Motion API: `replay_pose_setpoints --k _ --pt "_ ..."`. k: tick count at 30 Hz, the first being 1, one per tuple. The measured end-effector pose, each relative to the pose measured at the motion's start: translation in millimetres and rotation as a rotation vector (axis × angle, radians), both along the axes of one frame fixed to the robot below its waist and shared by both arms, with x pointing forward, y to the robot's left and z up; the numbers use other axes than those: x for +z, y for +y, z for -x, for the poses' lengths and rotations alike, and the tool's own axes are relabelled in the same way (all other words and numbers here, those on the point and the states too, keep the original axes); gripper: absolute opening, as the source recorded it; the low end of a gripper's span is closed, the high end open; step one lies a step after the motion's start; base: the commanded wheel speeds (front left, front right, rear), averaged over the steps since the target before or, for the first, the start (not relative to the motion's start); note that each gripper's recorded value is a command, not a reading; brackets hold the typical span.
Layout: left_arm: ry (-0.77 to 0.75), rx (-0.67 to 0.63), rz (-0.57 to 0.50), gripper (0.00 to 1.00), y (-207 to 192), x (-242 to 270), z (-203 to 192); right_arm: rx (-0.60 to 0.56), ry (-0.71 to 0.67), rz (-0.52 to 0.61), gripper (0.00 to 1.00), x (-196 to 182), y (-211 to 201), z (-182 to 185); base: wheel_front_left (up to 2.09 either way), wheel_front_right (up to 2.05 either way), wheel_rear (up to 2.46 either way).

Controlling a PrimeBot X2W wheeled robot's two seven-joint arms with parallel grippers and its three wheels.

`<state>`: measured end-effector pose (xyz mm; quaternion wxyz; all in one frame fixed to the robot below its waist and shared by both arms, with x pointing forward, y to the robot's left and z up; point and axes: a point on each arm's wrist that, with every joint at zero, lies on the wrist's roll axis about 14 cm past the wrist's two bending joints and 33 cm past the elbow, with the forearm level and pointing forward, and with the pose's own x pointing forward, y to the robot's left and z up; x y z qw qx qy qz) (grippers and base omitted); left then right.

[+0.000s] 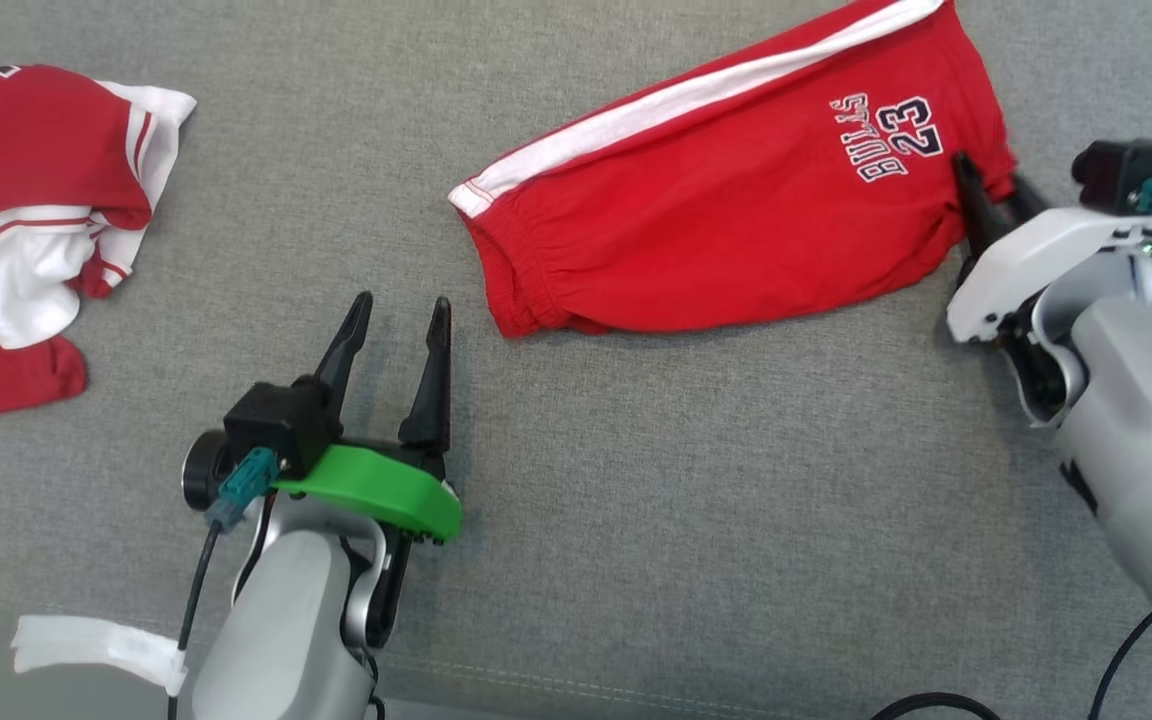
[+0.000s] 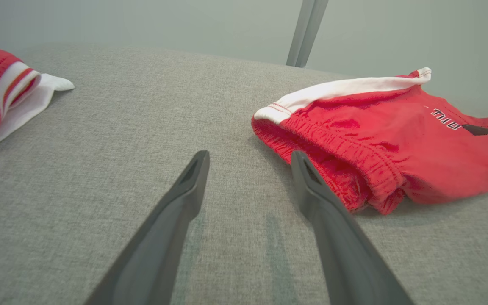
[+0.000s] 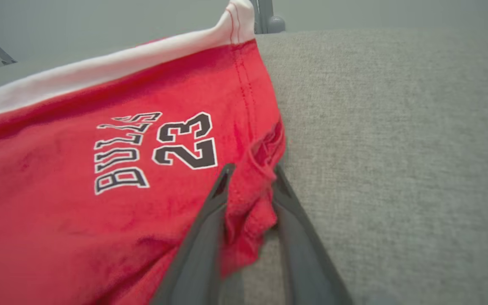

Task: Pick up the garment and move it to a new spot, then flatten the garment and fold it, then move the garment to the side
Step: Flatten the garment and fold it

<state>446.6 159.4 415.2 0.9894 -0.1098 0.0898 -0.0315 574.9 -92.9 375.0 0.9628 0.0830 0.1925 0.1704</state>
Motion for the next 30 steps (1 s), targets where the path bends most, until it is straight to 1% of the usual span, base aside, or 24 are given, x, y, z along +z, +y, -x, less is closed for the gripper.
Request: replay_pose_setpoints --k 3,11,12,16,23,27,30 --pt "0.012 0.015 0.002 1.0 4.2 -1.6 9.7 -0.011 0.006 -0.017 0.0 1.5 0.3 10.0 0.0 0.0 0.0" --pt "0.015 0.024 -0.017 1.0 9.1 2.5 31.7 -0.094 0.015 -0.061 0.0 10.8 -20.3 39.2 0.0 0.0 0.0" --pt "0.011 0.02 -0.02 1.0 8.3 4.9 37.6 -0.13 0.021 -0.087 0.0 13.5 -28.4 49.7 0.0 0.0 0.0" --pt "0.013 0.014 -0.024 1.0 6.7 6.1 52.2 -0.189 0.02 -0.127 0.0 19.7 -44.9 73.3 0.0 0.0 0.0" --pt "0.005 0.002 -0.017 1.0 2.5 10.3 75.1 -0.276 0.031 -0.151 0.0 22.2 -73.5 118.7 0.0 0.0 0.0" --pt "-0.022 -0.024 -0.016 1.0 -5.0 18.7 78.4 -0.314 0.015 -0.146 0.0 29.6 -90.0 130.7 0.0 0.0 0.0" --pt "-0.034 -0.032 -0.015 1.0 -7.5 22.5 79.4 -0.321 -0.037 -0.149 0.0 46.3 -97.1 126.9 0.0 0.0 0.0"
